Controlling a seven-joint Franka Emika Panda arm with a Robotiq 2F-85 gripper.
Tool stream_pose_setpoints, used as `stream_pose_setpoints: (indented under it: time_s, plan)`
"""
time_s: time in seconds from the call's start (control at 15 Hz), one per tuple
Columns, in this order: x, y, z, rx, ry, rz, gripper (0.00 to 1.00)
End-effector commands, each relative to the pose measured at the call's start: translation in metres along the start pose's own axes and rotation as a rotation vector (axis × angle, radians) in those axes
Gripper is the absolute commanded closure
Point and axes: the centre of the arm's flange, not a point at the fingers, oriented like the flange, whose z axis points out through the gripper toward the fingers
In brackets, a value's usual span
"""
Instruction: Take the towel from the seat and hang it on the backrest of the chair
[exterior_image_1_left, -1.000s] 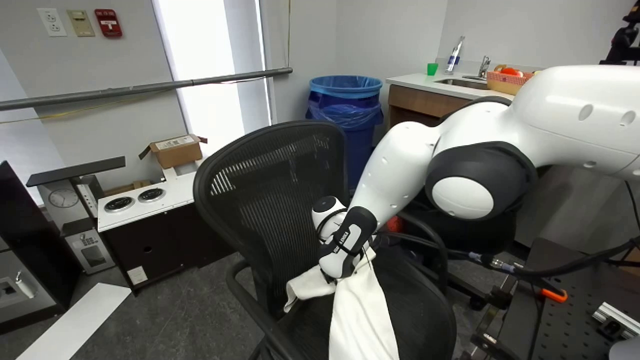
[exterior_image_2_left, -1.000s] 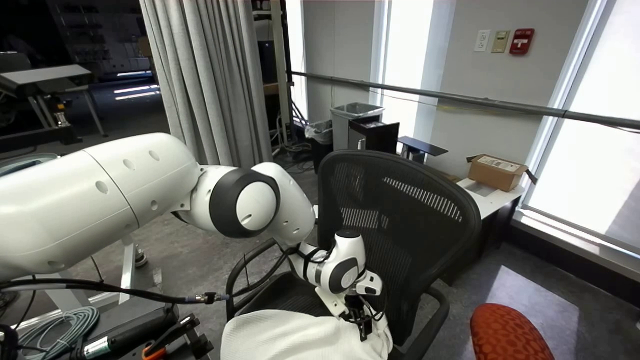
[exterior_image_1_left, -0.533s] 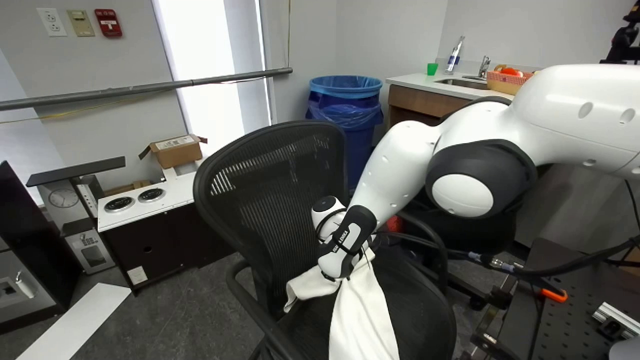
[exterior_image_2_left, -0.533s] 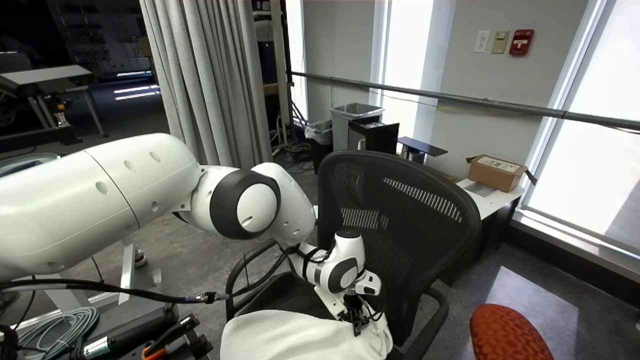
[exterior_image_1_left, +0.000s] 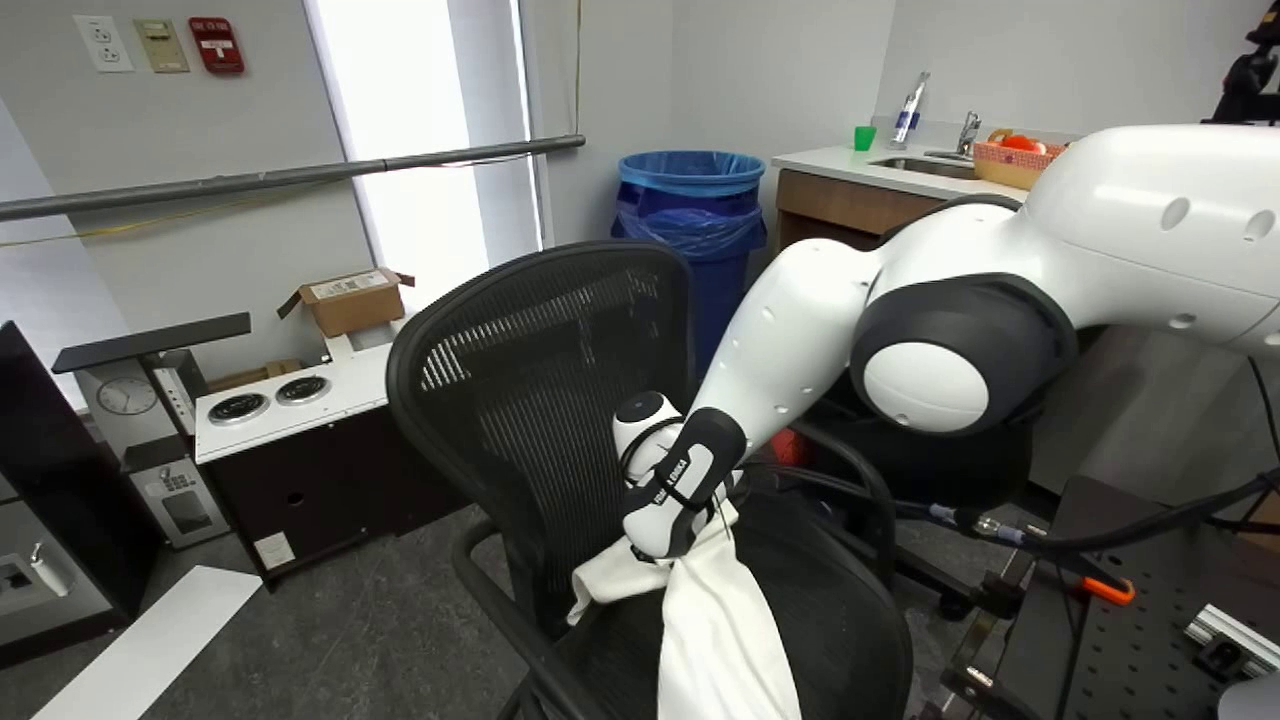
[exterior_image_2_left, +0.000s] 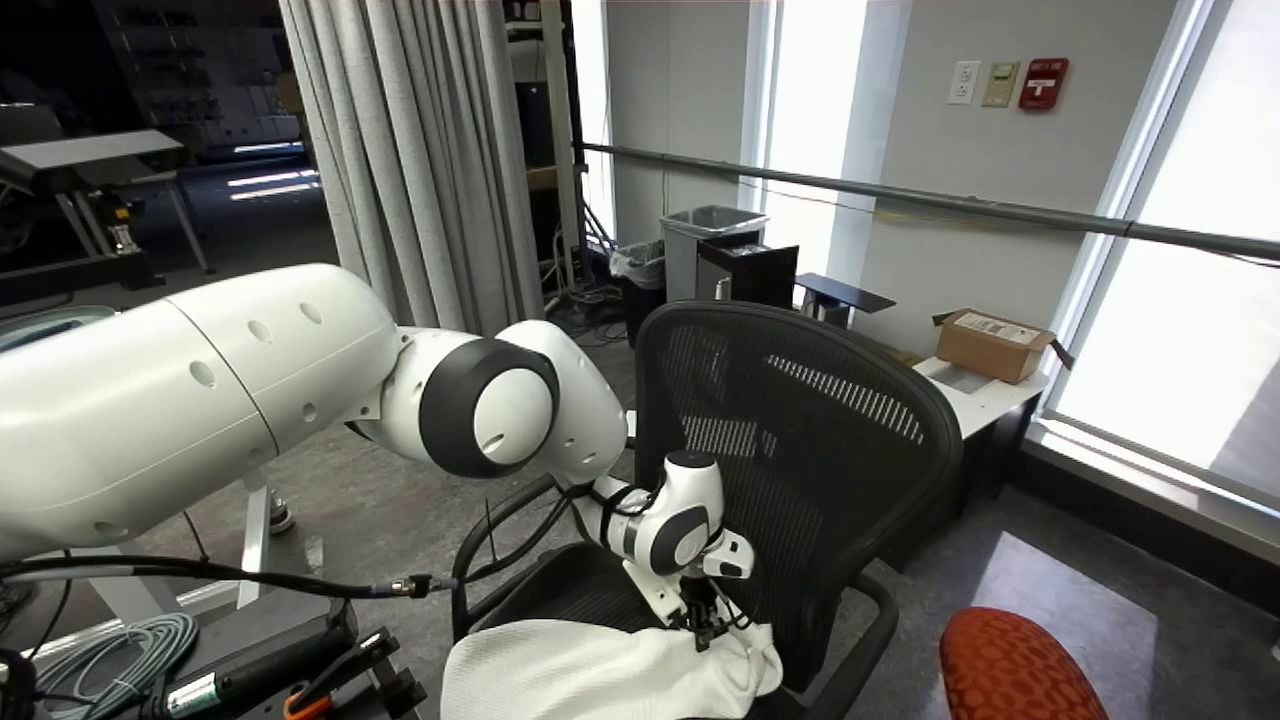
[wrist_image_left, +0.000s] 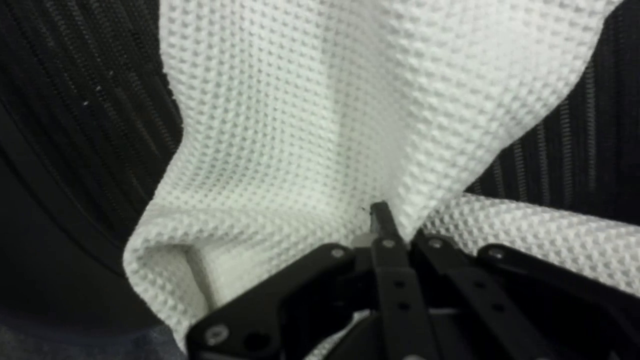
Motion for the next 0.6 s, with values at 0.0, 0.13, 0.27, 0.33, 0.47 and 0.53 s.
stream_pose_setpoints:
  time_s: [0.0,0.13,0.27,0.33,0.47,0.53]
  plan:
    - [0.013,0.014,-0.020,0.057,0.013,0.046,0.99]
    - [0.022,0.021,-0.042,0.084,0.049,0.066,0.99]
    - [0.033,0.025,-0.070,0.111,0.100,0.077,0.99]
    - [0.038,0.026,-0.084,0.123,0.123,0.081,0.99]
    - [0.045,0.026,-0.112,0.152,0.163,0.087,0.99]
    - [0.046,0.025,-0.126,0.168,0.180,0.088,0.99]
